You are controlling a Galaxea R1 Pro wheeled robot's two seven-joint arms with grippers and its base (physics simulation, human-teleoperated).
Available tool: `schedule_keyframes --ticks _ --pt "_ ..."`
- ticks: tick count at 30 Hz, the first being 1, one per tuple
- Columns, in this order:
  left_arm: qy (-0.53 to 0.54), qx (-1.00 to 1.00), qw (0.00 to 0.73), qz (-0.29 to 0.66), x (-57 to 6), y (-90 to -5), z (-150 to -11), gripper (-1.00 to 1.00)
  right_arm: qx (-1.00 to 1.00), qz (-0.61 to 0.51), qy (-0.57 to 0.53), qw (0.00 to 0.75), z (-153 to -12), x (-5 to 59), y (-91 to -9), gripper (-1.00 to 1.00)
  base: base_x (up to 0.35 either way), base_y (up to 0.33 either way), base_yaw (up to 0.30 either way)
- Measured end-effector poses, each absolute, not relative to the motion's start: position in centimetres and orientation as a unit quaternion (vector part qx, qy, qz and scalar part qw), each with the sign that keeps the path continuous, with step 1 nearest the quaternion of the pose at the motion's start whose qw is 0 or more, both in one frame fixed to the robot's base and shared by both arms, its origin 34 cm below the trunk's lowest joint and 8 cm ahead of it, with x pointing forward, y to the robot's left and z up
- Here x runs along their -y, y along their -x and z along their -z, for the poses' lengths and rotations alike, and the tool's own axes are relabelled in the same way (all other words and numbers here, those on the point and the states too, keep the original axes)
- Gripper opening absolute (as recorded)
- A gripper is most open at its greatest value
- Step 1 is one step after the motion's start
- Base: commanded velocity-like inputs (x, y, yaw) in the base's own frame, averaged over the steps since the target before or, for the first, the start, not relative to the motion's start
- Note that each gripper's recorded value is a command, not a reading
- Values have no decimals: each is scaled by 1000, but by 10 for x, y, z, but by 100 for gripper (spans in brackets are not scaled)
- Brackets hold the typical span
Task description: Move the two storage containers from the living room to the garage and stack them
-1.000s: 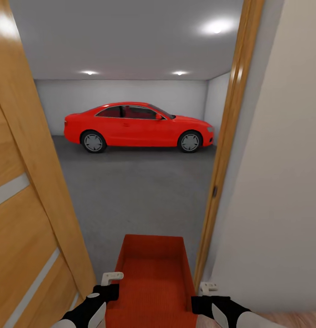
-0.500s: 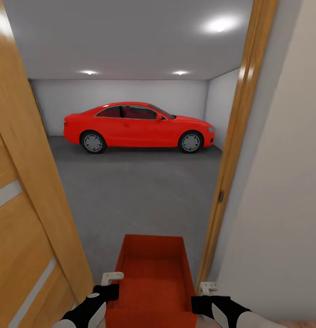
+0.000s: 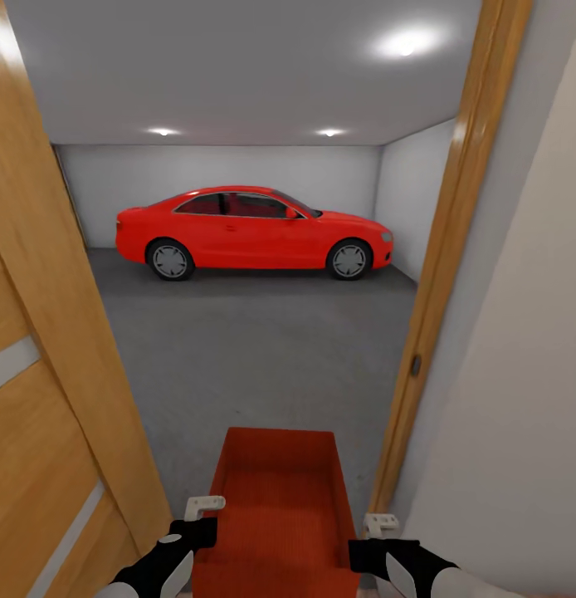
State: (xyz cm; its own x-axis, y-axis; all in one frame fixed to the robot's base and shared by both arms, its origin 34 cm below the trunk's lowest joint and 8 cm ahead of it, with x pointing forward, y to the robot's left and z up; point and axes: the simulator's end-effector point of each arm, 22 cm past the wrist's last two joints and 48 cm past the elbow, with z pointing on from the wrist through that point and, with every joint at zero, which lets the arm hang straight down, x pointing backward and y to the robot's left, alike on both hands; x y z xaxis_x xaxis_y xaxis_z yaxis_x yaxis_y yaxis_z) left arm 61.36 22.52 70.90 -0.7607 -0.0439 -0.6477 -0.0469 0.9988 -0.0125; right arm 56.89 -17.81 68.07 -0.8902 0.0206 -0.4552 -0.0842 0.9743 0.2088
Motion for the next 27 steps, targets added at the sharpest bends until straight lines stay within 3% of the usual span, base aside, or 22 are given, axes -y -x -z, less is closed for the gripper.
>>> schedule_keyframes --ticks 27 --pt "24 -938 345 -2 -225 -614 -709 -100 -966 -112 17 234 -681 178 -569 -100 172 15 0"
